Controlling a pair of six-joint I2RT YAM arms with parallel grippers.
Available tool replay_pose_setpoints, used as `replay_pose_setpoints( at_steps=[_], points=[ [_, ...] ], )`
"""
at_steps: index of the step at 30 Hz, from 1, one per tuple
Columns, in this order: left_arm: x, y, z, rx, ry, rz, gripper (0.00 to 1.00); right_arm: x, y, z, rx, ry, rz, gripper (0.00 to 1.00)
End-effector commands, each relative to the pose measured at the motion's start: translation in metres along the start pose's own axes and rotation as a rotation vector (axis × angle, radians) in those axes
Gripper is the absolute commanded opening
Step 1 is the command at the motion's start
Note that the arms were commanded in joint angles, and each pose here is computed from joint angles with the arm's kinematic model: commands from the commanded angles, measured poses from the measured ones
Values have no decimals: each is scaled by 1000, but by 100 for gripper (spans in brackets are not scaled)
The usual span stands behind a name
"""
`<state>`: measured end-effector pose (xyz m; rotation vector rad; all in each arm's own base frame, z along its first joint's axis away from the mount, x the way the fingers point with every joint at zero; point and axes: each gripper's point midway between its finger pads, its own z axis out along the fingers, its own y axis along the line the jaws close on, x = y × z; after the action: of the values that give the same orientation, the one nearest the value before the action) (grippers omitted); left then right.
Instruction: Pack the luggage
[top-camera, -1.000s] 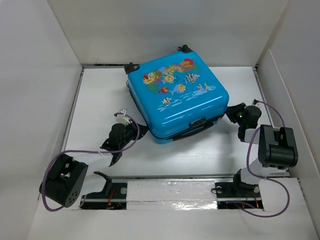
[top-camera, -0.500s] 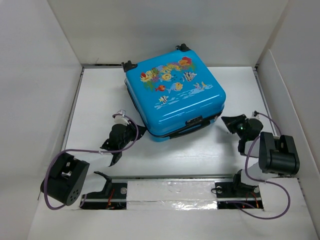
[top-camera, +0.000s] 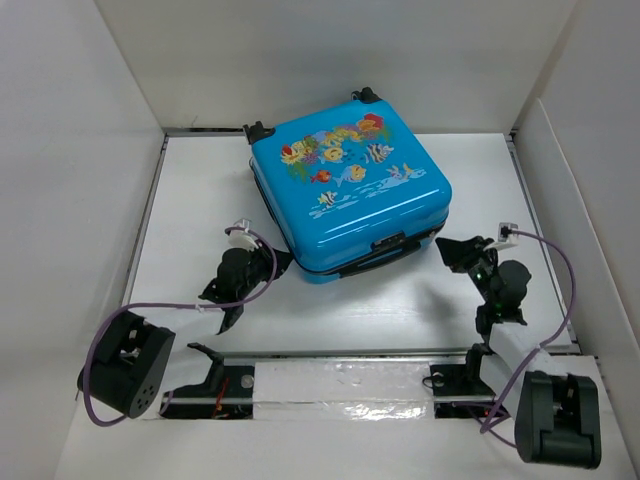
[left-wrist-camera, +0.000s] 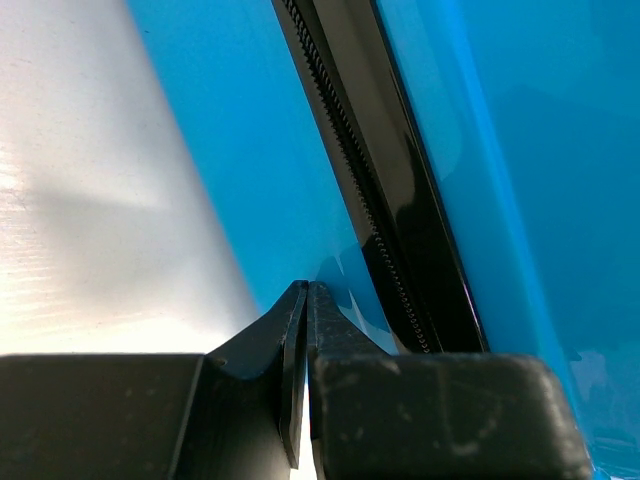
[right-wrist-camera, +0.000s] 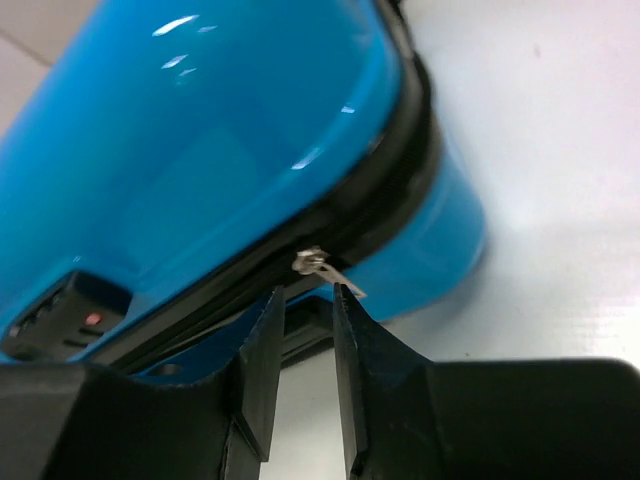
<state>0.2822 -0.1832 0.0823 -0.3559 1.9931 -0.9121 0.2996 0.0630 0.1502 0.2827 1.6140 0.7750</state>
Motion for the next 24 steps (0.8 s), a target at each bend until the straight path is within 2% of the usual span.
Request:
replay_pose_setpoints(
  at_steps=[1,6,12,24],
  points=[
    [-12,-33,-2,126,-32,26,0,-17,2,5,23,-58,-176,33],
    [-12,-36,-2,136,-27,30,0,-16,14,17,-30,-11,-201,33],
    [-13,-34,-3,129,-33,34,0,-7,-2,14,31,-11,-182,34],
    [-11,-31,0,115,-24,34,0,-4,13,38,-75,44,-210,38]
  ],
)
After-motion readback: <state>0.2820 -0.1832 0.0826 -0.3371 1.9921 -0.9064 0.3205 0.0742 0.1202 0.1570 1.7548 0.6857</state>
